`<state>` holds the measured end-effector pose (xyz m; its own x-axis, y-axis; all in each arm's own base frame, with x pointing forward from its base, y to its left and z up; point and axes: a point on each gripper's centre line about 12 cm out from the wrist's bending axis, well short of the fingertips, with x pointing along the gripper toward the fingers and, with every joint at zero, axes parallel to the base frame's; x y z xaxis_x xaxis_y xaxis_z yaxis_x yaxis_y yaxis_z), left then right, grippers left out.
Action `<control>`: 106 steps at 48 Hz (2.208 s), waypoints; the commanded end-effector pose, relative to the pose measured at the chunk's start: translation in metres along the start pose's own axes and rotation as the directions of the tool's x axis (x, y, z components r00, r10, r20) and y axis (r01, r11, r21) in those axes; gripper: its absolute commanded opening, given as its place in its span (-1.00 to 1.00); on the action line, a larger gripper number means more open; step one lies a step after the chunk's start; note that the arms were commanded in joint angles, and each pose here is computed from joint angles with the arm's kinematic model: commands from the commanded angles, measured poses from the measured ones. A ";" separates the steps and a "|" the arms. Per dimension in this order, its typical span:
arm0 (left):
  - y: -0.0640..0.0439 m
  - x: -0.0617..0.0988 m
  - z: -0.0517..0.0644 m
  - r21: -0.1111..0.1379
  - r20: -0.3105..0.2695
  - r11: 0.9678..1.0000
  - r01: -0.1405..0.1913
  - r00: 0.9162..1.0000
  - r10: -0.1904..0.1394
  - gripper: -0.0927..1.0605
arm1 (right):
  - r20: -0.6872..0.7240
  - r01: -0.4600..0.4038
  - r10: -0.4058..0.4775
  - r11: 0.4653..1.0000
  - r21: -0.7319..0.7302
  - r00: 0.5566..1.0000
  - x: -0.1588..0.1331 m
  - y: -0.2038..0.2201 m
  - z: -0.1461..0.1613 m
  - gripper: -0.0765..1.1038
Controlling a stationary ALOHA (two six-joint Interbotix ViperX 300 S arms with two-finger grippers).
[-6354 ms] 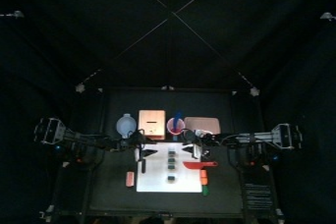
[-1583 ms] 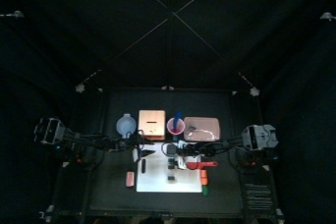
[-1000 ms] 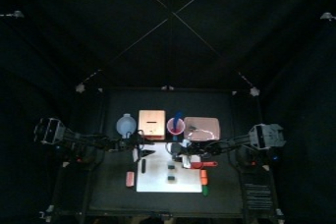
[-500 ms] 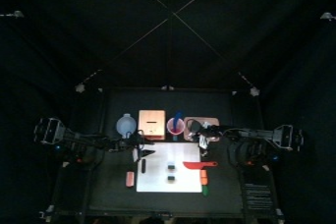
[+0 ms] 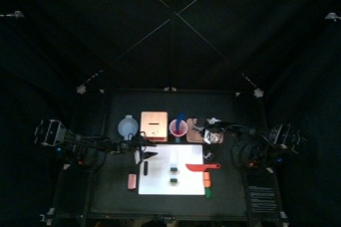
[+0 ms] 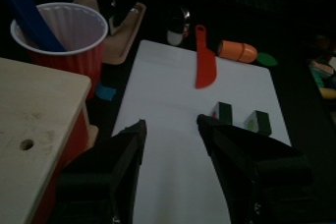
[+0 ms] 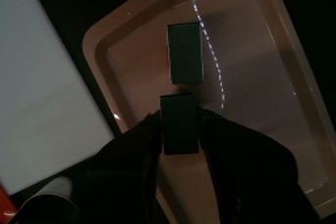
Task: Place sushi on board then cut the sushi with the knife then place the pieces on the plate
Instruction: Place the 4 sushi pieces on the plate
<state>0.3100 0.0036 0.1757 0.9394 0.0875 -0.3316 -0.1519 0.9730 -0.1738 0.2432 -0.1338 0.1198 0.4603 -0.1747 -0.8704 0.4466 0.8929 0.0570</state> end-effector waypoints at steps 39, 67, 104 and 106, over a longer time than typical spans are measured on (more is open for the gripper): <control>-0.001 0.001 0.013 -0.017 0.043 1.000 -0.002 0.999 0.002 0.60 | 0.291 -0.281 0.386 0.897 -0.341 0.876 -0.082 0.162 0.048 0.53; -0.001 0.002 0.013 -0.014 0.044 1.000 -0.001 0.999 0.002 0.60 | 0.209 -0.293 0.383 0.885 -0.361 0.900 -0.010 0.215 0.052 0.53; 0.000 0.000 0.008 -0.013 0.030 1.000 -0.002 1.000 0.002 0.60 | 0.100 -0.309 0.374 0.867 -0.391 0.922 0.031 0.240 0.048 0.16; -0.001 0.000 0.008 -0.010 0.029 1.000 -0.002 1.000 0.002 0.60 | 0.102 -0.309 0.373 0.870 -0.384 0.922 0.026 0.235 0.050 0.11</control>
<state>0.3099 0.0048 0.1756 0.9383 0.0945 -0.3326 -0.1617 0.9702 -0.1805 0.3983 0.0569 0.1094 0.6265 0.1303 -0.7685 -0.0537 0.9908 0.1242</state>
